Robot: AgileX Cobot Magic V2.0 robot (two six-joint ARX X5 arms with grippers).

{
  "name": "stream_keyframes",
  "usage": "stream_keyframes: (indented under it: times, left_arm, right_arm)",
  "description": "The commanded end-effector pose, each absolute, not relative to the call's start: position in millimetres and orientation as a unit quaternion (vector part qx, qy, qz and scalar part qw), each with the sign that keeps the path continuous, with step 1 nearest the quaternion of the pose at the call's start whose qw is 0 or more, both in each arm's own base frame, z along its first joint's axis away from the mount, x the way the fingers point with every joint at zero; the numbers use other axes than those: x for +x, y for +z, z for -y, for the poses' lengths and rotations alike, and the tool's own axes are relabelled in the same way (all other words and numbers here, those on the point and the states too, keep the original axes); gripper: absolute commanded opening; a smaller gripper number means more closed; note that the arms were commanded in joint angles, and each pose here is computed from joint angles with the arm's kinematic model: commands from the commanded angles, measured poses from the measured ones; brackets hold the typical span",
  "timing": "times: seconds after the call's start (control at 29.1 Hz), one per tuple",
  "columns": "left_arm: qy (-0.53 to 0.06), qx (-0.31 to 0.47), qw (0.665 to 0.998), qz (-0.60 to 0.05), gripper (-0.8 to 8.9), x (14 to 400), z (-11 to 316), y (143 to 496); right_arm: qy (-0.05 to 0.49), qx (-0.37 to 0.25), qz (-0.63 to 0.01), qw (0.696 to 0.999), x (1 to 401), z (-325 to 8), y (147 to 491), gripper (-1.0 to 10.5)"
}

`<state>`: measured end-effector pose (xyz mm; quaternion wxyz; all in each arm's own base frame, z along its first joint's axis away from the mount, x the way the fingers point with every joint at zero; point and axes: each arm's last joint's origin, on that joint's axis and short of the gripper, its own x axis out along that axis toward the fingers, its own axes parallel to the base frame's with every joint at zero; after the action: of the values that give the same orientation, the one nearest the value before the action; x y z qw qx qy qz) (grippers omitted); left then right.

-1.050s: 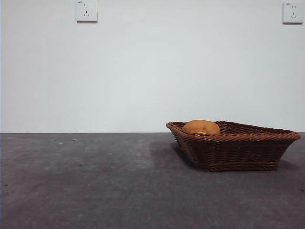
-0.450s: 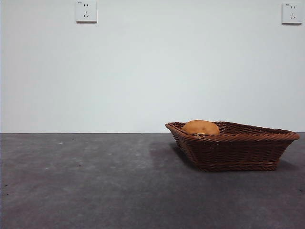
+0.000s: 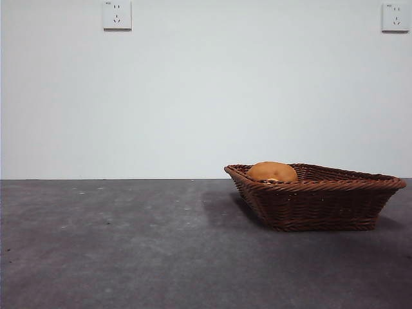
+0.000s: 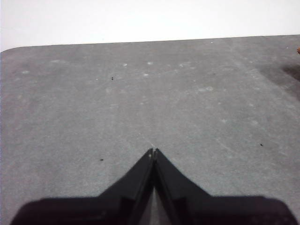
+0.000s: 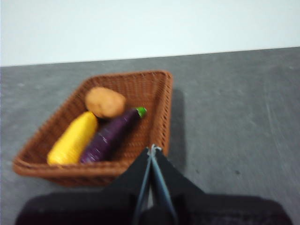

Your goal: Help me put the vegetables on the table into the basket

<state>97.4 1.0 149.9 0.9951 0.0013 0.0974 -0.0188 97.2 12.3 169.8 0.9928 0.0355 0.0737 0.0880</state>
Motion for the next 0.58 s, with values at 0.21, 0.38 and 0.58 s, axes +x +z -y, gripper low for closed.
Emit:
stream_keyframes:
  times: [0.21,0.38,0.58]
  left_arm:
    - [-0.019,0.007,0.995,-0.101,-0.04,98,-1,147]
    - [-0.019,0.007,0.995,-0.101,-0.04,98,-1,147]
    - [-0.019,0.007,0.995,-0.101,-0.04,98,-1,147]
  right_arm:
    - [0.061,0.011,-0.066,0.996,96,-7,155,-0.2]
    - [0.054,-0.046,-0.071,0.995,96,-5,153,-0.2]
    - [0.057,-0.101,-0.082,0.99,96,-4,150,-0.2]
